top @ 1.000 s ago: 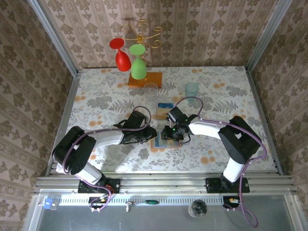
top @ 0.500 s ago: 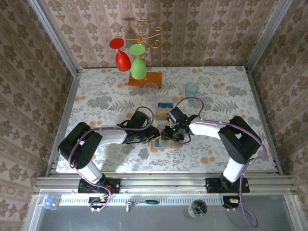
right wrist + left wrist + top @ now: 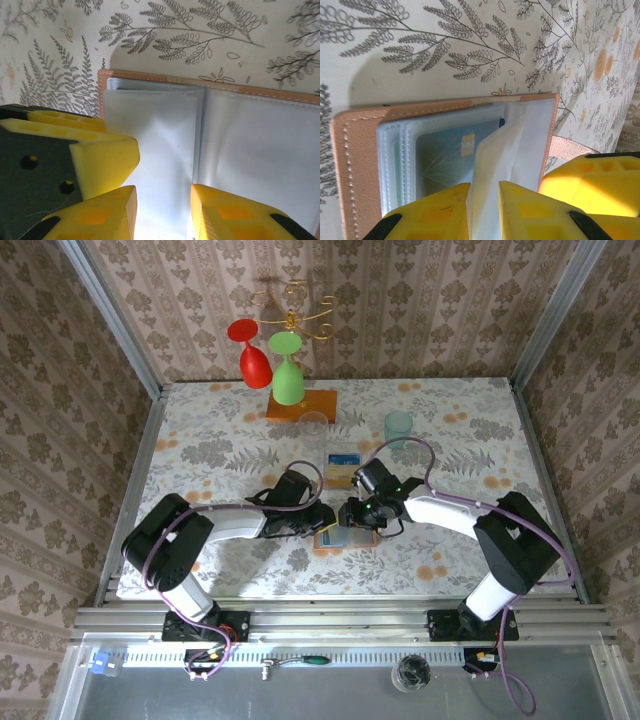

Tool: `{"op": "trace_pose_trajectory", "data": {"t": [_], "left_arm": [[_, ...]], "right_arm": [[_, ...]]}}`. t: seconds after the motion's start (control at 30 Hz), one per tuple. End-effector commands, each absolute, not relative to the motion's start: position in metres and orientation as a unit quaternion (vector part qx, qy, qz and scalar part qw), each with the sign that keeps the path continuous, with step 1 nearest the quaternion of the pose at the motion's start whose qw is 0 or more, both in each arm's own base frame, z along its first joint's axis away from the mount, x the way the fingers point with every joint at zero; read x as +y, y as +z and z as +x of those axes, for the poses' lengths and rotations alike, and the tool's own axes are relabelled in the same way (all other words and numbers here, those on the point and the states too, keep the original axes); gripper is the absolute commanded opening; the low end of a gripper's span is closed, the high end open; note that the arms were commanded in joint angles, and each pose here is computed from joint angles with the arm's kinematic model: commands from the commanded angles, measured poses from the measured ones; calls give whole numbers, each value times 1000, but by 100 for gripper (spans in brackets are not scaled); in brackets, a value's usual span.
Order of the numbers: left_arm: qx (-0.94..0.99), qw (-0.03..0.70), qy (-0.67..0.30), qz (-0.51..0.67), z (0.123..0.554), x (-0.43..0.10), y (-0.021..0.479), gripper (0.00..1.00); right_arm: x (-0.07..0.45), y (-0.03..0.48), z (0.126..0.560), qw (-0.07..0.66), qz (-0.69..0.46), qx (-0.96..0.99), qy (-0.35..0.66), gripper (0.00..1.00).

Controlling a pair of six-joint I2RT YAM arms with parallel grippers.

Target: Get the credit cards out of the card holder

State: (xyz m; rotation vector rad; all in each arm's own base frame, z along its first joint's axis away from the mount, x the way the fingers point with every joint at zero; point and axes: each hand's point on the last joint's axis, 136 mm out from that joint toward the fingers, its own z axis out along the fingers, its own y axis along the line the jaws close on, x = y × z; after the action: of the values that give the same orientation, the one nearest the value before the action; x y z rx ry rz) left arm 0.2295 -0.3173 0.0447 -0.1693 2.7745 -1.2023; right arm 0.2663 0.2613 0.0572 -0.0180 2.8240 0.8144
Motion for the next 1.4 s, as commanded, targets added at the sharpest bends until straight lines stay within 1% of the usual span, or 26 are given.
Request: {"op": "trace_pose_trajectory", "data": {"t": [0.0,0.4,0.67,0.7,0.87,1.07,1.37], "left_arm": [[914,70,-396,-55,233,-324,61,21],[922,60,-381,-33,224,-357,58,21],[926,49,-374,-19,222,-375,54,20],[926,47,-374,-19,222,-377,52,20],[926,36,-376,-11,223,-390,48,20],[925,27,-379,-1,222,-399,48,23],[920,34,-390,21,230,-408,70,28]], "right_arm": [[248,62,263,108,-7,956,271,34],[226,76,262,127,5,948,292,34],[209,72,258,124,19,947,295,34],[209,82,259,137,16,943,302,35],[205,85,257,139,16,943,302,35],[200,85,256,140,22,943,300,35],[195,93,256,152,26,942,298,36]]}}
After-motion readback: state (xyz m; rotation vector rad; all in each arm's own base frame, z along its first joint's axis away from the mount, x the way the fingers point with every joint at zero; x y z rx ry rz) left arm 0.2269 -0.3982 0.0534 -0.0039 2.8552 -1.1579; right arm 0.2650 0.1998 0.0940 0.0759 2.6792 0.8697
